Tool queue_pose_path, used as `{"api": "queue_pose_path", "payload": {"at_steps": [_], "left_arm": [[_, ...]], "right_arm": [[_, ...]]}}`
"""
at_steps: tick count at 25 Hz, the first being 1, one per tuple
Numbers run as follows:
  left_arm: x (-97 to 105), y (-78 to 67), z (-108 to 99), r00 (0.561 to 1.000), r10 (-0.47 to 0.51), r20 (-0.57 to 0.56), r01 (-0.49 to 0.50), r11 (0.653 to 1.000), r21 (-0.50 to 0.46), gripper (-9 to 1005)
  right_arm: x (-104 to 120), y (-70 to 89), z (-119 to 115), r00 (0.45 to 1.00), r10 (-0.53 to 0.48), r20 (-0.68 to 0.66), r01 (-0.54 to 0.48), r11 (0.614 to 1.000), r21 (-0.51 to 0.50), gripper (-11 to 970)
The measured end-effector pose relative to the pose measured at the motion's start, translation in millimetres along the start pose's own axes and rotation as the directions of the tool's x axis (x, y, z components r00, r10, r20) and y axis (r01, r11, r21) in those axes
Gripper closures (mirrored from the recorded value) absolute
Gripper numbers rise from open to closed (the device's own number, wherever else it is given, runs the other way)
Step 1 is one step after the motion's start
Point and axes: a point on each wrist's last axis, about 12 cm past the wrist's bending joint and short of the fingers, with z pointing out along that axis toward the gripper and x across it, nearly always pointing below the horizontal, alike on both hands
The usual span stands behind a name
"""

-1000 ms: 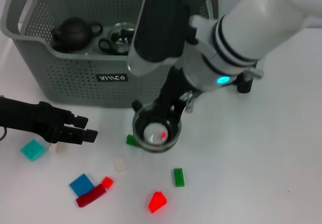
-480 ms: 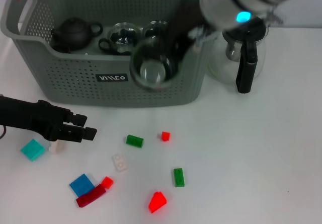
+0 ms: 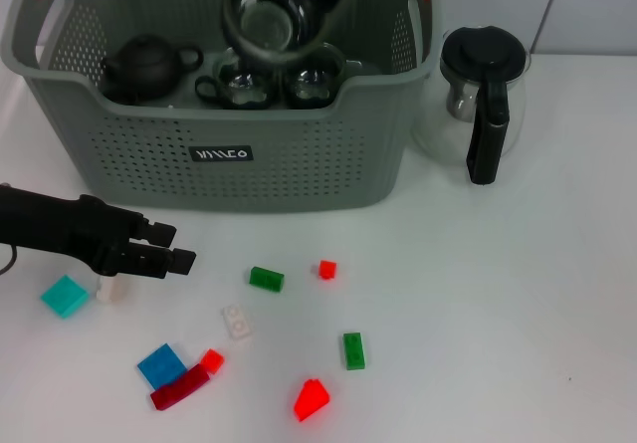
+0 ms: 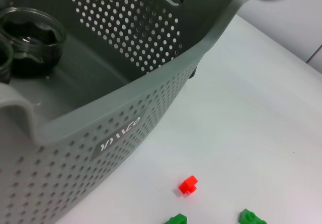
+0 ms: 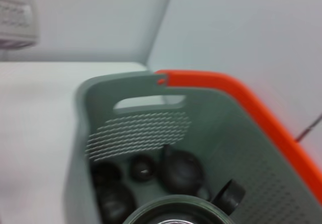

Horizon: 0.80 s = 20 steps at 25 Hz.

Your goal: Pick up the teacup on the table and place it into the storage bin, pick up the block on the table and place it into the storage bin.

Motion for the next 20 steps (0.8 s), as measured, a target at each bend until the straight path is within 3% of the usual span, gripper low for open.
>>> {"api": "queue_pose_path", "payload": {"at_steps": [5,13,20], "left_arm": [[-0.2,0.2,1.7,1.000,0.000,0.003,0.000,1.000,-0.003,428],[3.5,0.9,5.5,1.000,-0.016,0.000,0.016,1.000,0.007,428],[6.5,0.3,8.7,1.000,-0.015,0.002,0.015,1.000,0.006,428]], "right_arm": [[9.1,-12.0,24.2,1.000,0.019,-0.003,-0.018,0.998,0.067,898],[18.3,-21.1,65.4,0.997,0.025,-0.075,-0.019,0.997,0.072,897],[28.9,-23.9,85.7,0.992,0.005,-0.124,0.007,0.996,0.092,897]]}}
